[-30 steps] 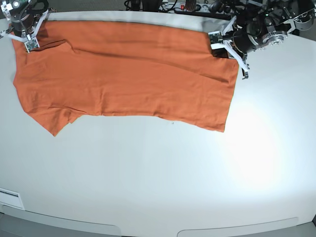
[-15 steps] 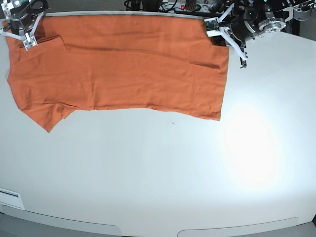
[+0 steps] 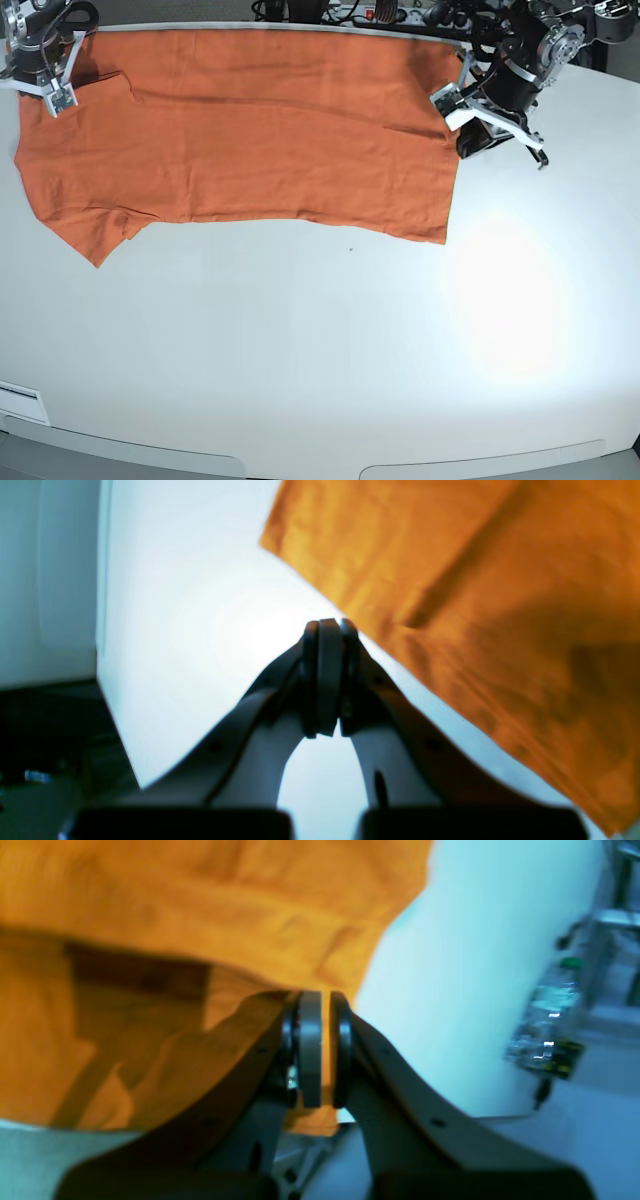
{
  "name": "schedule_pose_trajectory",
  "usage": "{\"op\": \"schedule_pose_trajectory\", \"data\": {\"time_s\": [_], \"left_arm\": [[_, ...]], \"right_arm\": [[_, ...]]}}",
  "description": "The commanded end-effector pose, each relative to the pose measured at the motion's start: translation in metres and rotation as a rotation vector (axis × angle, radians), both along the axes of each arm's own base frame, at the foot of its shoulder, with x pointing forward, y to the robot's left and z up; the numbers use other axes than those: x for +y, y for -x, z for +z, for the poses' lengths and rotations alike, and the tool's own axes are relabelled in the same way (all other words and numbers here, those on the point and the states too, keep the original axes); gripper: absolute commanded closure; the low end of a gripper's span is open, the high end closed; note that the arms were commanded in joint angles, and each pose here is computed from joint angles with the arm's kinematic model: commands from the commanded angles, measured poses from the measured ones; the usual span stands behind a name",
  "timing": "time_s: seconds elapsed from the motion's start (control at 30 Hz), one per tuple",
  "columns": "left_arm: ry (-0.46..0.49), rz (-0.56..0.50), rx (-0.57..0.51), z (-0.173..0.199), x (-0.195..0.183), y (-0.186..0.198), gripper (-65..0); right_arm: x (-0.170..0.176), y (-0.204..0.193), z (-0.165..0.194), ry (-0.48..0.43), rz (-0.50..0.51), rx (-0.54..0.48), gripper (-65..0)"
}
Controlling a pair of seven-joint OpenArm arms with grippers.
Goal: Fold the T-shirt properly
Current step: 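Release the shirt with the left gripper and move it to the hem corner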
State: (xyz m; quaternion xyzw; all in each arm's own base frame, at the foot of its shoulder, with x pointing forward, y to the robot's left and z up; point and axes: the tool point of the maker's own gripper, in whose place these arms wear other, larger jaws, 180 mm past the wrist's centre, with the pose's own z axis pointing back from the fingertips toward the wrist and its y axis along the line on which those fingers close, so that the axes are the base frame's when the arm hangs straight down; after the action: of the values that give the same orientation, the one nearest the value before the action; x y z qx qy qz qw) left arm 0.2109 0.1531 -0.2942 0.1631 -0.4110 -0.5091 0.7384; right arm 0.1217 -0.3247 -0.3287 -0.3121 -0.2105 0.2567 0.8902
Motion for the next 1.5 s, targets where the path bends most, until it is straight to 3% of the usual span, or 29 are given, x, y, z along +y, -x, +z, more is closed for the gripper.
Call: {"op": "schedule_pose_trajectory", "data": {"time_s": [0.0,0.17,0.33,0.5,0.63,0.7,0.83,0.87,0.97,1.0,1.47], "left_arm": [[0.015,0.005,-0.065,0.017,0.002,-0.011,0.0],[0.023,0.063,-0.133,0.038,0.019,-0.039,0.0],[0.142,0.162,-0.166,0.057,0.041,-0.075,0.0],[0.401,0.303,-0.03,0.037,0.065,-0.107,0.0],[0.694,0.325,0.169,0.01,0.06,-0.12,0.0],[0.815,0.371,0.209,0.001,0.065,-0.129,0.0],[0.969,0.505,0.273,-0.017,0.08,-0.142,0.0],[0.988,0.521,0.291,-0.021,0.081,-0.142,-3.9],[1.027,0.502,0.374,-0.03,0.069,-0.137,-28.3],[1.037,0.484,0.409,-0.033,0.062,-0.135,-32.2],[1.148,0.429,0.662,-0.077,0.012,-0.11,-32.4]], "right_arm": [[0.0,-0.008,0.013,0.025,0.02,-0.043,-6.2],[0.006,-0.015,0.023,0.017,0.028,-0.088,-6.2],[0.007,-0.016,0.024,0.014,0.032,-0.095,-6.2],[0.009,-0.018,0.024,0.01,0.039,-0.102,-6.2],[0.009,-0.019,0.025,0.008,0.044,-0.107,-6.2],[0.009,-0.019,0.025,0.007,0.044,-0.107,-6.2],[0.01,-0.018,0.024,0.003,0.042,-0.106,-6.2],[0.01,-0.018,0.024,0.001,0.042,-0.105,-6.2],[0.01,-0.018,0.024,0.001,0.042,-0.106,-6.2],[0.01,-0.018,0.024,0.002,0.041,-0.106,-6.2],[0.011,-0.022,0.026,-0.004,0.05,-0.127,-6.2]]}}
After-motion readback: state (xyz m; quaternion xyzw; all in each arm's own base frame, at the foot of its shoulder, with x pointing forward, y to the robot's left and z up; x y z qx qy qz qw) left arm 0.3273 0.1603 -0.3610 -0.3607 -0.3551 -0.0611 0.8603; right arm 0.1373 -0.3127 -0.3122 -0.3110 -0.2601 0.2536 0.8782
